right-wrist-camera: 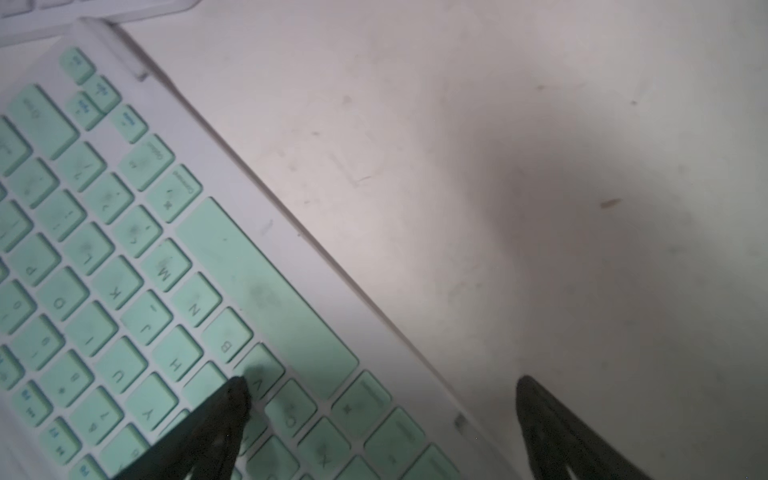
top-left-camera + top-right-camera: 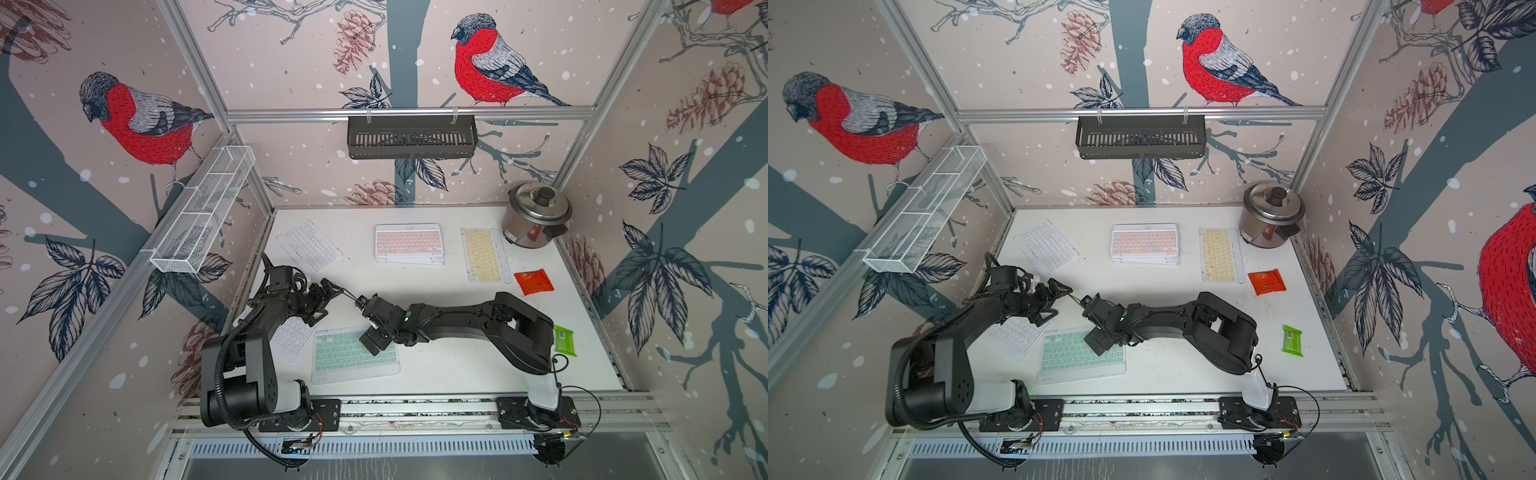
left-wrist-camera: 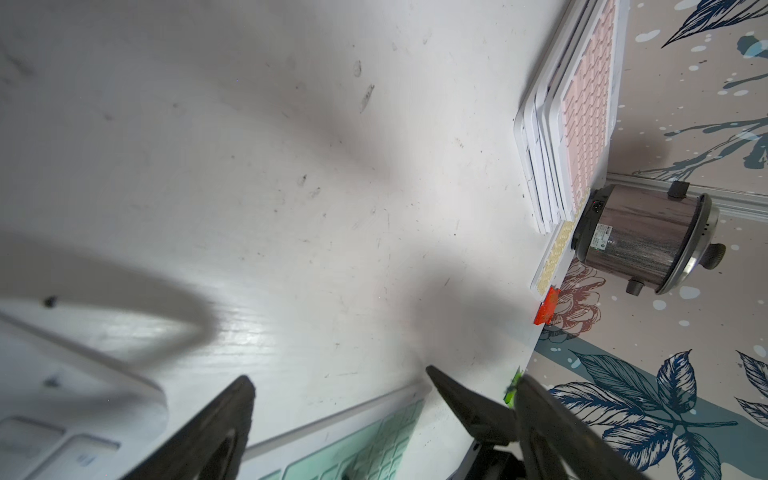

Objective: Stack the numeric keypads
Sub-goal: Move the numeric keypad to the center of the board.

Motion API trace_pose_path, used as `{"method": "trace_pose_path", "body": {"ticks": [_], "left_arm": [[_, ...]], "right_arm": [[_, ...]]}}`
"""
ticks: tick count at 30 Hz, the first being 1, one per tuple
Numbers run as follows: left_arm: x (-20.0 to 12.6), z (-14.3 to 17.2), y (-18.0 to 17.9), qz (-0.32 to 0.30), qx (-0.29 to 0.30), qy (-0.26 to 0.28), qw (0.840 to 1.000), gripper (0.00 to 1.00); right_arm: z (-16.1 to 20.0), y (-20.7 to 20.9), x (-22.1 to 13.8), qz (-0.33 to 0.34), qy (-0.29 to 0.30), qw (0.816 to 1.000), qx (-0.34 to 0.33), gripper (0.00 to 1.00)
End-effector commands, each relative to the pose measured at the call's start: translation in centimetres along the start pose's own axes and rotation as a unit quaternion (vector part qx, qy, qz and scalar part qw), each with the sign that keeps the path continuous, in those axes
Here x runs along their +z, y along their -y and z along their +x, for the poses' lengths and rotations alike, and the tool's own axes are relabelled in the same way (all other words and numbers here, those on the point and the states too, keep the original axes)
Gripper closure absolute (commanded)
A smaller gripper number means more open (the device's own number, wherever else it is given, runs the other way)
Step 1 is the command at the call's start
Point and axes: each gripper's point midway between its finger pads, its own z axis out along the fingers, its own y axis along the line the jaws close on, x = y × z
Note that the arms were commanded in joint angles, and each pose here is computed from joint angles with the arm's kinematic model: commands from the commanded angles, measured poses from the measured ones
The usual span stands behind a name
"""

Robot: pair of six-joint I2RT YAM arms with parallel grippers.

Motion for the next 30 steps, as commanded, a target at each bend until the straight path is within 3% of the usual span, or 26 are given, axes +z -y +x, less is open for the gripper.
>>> {"method": "trace_pose_path", "body": {"ticks": [1,10,17,19,25,30], "left_arm": [[-0.2,-0.1,1.1,0.021,0.010,-0.002,1.000,0.03],[0.0,2.5,0.5,0.011,0.011,-0.025,1.000,0.03],[-0.5,5.2,1.1,0.027,-0.001,-0.031,0.999,0.03],[0.2,6.2,1.4,0.038,-0.008,-0.035,0.999,0.03],[2.5,9.0,2.4,0.063,-0.034,-0.060,0.996,0.03],[3.8,10.3,3.4,0.075,-0.037,-0.076,0.994,0.03]], "right_arm": [[7.2,6.8,0.0,0.120,-0.125,0.985,0.012,0.00],[11.7,12.5,-1.3,0.149,-0.150,0.969,0.126,0.00],[14.7,14.5,-2.9,0.162,-0.166,0.954,0.189,0.00],[14.1,14.3,-3.7,0.149,-0.157,0.955,0.203,0.00],[7.5,15.6,-8.2,0.091,-0.049,0.962,0.252,0.00],[6.0,17.8,-8.1,0.073,-0.036,0.960,0.266,0.00]]}}
